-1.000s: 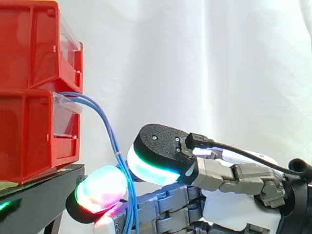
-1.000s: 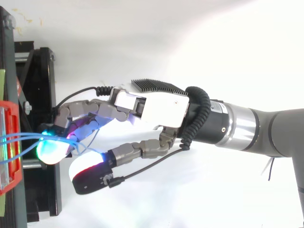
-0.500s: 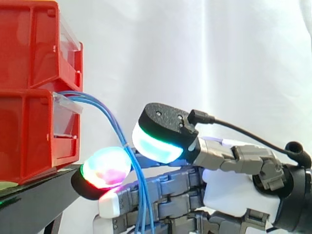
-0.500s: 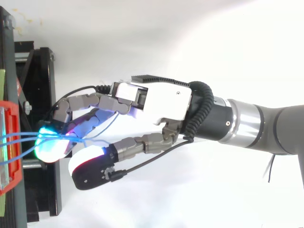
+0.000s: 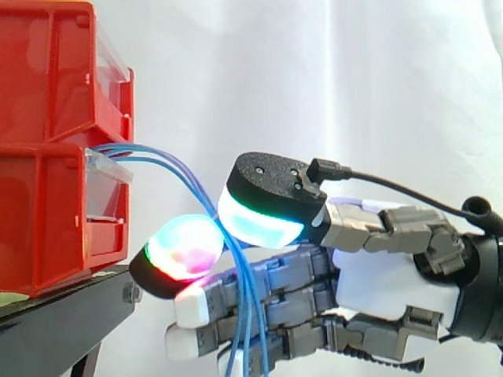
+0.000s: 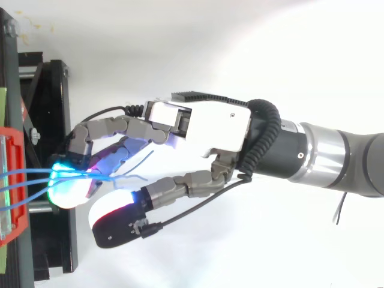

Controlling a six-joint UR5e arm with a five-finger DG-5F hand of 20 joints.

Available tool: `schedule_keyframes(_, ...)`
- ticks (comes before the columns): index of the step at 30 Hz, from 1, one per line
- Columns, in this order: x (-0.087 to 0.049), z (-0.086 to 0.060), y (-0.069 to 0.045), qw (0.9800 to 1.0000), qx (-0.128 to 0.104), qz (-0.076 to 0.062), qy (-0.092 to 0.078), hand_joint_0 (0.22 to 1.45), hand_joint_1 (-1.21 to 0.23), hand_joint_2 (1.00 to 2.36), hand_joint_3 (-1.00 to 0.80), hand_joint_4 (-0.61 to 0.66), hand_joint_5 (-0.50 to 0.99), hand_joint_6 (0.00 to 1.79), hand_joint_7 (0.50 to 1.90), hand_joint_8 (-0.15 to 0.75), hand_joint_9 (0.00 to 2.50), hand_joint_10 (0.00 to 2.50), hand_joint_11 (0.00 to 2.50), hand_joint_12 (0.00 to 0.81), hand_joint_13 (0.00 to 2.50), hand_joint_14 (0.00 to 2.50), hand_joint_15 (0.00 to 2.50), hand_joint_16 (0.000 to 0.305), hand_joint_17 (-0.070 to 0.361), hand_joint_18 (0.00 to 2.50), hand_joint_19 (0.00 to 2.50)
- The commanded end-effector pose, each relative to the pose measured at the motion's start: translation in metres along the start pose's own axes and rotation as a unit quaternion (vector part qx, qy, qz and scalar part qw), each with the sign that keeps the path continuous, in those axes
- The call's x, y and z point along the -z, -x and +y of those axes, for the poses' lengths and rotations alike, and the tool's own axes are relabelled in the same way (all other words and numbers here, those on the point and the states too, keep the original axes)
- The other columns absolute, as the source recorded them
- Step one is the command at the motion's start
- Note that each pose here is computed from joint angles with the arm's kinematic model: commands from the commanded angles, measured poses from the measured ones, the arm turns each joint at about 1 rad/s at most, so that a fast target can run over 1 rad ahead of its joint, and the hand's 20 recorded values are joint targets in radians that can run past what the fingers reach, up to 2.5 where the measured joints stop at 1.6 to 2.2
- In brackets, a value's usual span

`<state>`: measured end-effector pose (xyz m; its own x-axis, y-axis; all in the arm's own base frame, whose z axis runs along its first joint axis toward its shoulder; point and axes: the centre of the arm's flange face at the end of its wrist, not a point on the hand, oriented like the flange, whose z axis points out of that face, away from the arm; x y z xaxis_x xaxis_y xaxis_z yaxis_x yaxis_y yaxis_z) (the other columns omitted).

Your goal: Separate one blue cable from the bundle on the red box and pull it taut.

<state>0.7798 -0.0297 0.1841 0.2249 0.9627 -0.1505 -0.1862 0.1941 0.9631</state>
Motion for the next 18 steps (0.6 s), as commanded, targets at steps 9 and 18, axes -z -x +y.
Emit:
schedule_keyframes(9, 0.003, 0.026, 0.011, 0.9996, 0.010, 0.005, -0.026, 0.57, -0.64, 1.01, -0.42, 0.26, -0.06, 0.50, 1.25, 0.329, 0.82, 0.01, 0.32, 0.347, 0.77, 0.01, 0.33, 0.041, 0.093, 0.83, 0.46)
schedule_keyframes(18, 0.008, 0.032, 0.014, 0.9984, 0.020, 0.012, -0.052, 0.59, -0.51, 1.01, -0.38, 0.31, -0.06, 0.50, 1.11, 0.331, 0.83, 0.01, 0.32, 0.346, 0.75, 0.01, 0.35, 0.042, 0.093, 0.81, 0.49)
